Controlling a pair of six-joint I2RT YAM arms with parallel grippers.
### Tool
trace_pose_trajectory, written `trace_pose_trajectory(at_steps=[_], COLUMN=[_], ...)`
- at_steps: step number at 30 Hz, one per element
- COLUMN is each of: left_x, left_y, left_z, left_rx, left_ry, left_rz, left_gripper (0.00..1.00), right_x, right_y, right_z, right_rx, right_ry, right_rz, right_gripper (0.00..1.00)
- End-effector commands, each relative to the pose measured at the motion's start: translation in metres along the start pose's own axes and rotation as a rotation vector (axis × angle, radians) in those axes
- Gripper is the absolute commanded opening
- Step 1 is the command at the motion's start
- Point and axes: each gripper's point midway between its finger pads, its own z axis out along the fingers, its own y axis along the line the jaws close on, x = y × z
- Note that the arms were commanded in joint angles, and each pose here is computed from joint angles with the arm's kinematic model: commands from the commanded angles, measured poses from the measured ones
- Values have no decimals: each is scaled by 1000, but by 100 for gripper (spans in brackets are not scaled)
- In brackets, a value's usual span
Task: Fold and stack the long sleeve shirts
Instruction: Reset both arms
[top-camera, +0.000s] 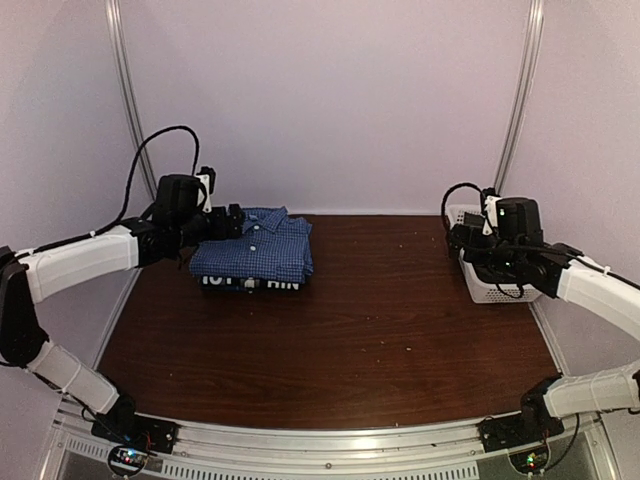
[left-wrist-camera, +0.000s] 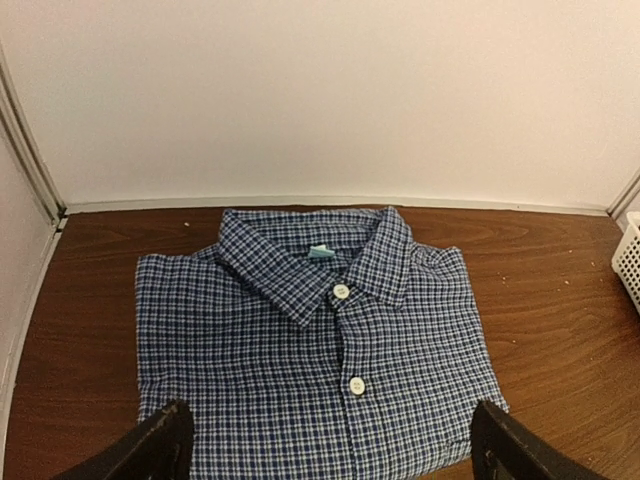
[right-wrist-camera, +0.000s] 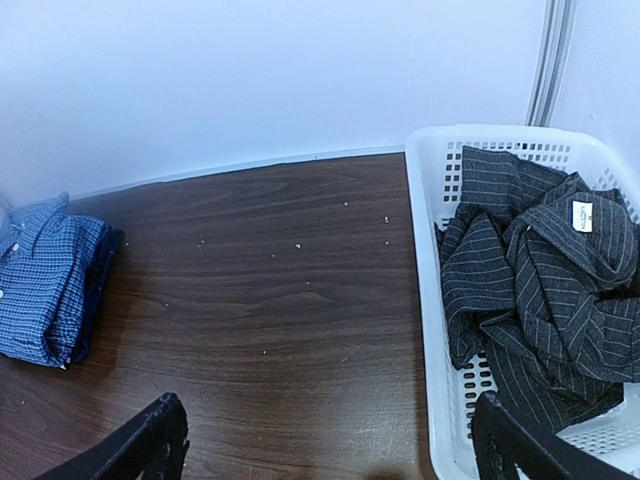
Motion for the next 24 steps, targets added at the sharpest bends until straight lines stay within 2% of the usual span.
trace_pose_trajectory(at_steps=[1,12,19,24], left_x=[-9,12,-1,-7], left_y=[21,26,41,43], left_z=[-25,-76,-118,-127], left_rx=[-60,13,-12,-9], left_ry=[-88,-85,-184,-231], left_rz=[-56,31,25,12], left_gripper=[98,98,98,98], right_x=[-11,-42,-51,-51], right_y=[-11,-11,-9,-12], right_z=[-13,-44,-62,-61], right_rx=[32,7,-29,-11], right_ry=[-69,-205,-279,-274], right_rz=[-30,-49,-37,-45], right_gripper=[100,100,100,100])
